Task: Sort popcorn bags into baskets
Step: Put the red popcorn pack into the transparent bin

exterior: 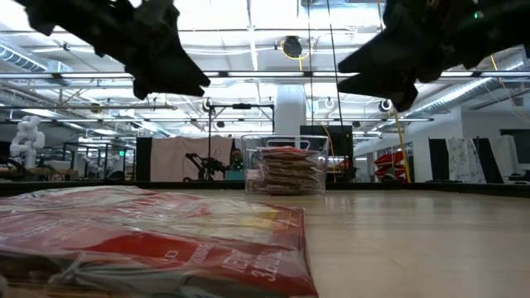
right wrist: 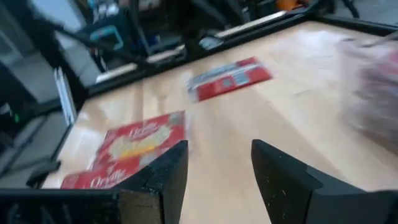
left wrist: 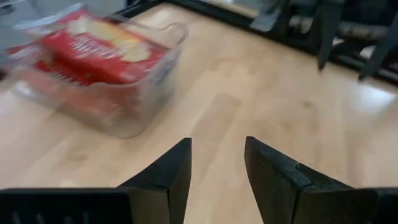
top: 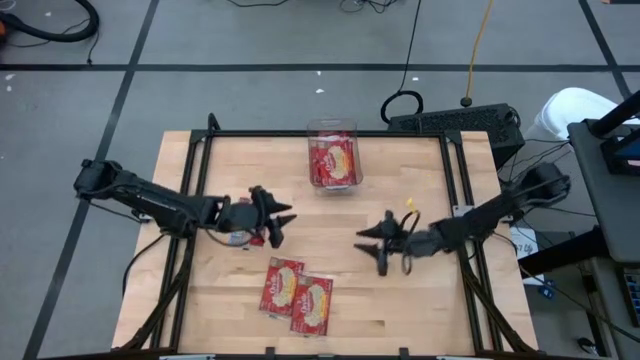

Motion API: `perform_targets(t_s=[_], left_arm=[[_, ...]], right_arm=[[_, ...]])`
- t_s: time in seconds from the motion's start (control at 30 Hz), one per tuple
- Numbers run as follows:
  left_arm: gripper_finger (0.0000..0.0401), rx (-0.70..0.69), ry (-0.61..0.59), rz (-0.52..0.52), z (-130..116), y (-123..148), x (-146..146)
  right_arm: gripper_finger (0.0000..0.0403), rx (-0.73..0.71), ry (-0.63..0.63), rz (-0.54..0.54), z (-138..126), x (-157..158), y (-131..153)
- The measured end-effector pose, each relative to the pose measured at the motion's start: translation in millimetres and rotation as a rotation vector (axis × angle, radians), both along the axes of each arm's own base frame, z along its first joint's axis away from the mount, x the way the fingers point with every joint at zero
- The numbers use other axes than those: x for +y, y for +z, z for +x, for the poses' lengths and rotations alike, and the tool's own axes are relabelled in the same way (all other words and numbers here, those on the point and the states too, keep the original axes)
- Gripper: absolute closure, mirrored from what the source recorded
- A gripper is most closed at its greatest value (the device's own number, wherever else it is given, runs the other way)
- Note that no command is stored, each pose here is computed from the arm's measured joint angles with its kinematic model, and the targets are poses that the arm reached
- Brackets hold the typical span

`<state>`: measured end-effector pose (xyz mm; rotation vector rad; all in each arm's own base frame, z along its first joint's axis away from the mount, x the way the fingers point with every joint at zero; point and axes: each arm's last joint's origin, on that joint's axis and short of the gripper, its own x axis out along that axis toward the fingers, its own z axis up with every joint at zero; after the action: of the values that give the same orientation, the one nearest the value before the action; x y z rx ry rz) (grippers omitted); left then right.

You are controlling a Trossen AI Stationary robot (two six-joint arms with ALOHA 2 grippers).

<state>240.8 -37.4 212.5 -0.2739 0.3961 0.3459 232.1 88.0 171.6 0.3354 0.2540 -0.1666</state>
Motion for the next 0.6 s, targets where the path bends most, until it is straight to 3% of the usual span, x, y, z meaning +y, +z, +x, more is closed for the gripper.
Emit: perform_targets(t_s=[0.1, 0.3, 0.6], left_arm=[[0.0249, -0.066, -0.039, -0.003, -2.9, -2.0, -12.2], [0.0249, -0.138, -0.094, -0.009, -10.0, -2.9, -34.2], [0.0249, -0.112, -0.334, -0.028, -26.7, -10.9, -84.4]], right_arm=[[0.0232, 0.064, 0.074, -0.056, 23.5, 22.4, -1.1], [0.0225, 0.164, 0.236, -0.306, 64.6, 74.1, -9.3], [0.0214, 0.329, 0.371, -0.418, 85.8, 122.0, -23.0]])
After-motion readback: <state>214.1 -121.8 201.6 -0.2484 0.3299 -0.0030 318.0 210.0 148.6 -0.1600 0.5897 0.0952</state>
